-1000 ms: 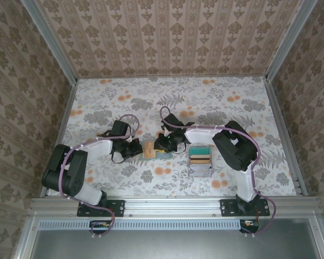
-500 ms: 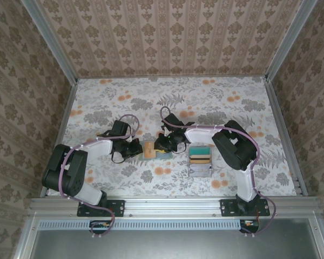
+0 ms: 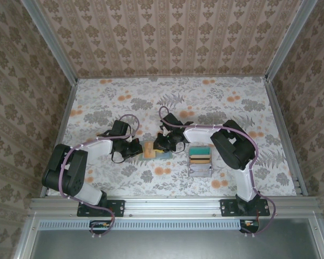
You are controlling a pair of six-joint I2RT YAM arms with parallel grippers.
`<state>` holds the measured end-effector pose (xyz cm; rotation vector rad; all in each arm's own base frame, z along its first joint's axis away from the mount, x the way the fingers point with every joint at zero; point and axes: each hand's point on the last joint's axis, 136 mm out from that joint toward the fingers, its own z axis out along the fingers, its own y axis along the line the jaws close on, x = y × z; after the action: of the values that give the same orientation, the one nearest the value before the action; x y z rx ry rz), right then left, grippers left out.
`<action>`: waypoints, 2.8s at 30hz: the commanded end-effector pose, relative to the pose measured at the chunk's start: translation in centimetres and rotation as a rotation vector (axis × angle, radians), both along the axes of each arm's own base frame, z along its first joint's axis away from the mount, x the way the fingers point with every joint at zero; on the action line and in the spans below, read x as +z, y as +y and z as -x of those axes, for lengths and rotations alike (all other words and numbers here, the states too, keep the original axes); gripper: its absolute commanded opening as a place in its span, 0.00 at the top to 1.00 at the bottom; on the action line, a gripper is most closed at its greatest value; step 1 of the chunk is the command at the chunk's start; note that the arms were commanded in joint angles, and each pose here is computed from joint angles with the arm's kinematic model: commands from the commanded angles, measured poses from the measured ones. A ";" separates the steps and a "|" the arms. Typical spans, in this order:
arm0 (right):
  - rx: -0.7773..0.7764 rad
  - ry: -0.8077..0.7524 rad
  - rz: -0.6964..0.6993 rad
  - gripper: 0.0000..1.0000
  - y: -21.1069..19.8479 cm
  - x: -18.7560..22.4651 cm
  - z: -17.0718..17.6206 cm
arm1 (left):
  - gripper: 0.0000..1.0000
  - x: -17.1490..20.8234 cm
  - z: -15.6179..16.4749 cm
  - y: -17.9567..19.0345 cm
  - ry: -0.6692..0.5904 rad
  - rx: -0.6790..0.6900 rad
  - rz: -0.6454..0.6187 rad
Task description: Take the credit cards out of the card holder
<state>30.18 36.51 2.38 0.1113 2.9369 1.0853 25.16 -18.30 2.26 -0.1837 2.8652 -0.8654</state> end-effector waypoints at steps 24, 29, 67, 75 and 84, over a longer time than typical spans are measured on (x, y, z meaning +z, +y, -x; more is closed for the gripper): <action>-0.045 -0.006 0.069 0.86 -3.7 0.1 0.0 | 1.00 -2.2 1.4 1.6 0.074 0.019 -0.095; -0.032 -0.003 0.050 0.72 -2.7 -0.1 0.0 | 1.00 -2.1 1.4 1.6 0.073 0.018 -0.092; -0.074 0.000 0.129 0.90 -6.5 -0.7 0.7 | 1.00 -2.0 1.5 1.5 0.071 0.012 -0.092; -0.070 -0.047 0.164 0.92 -8.7 1.4 0.5 | 1.00 -1.8 1.6 1.6 0.065 0.011 -0.089; 0.011 -0.202 0.176 1.00 -9.1 8.4 -0.3 | 1.00 0.6 0.6 1.2 0.010 0.008 -0.071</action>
<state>30.25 28.44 7.32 0.0865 2.8828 0.8546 25.04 -17.95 2.42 -0.1914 2.8695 -0.8383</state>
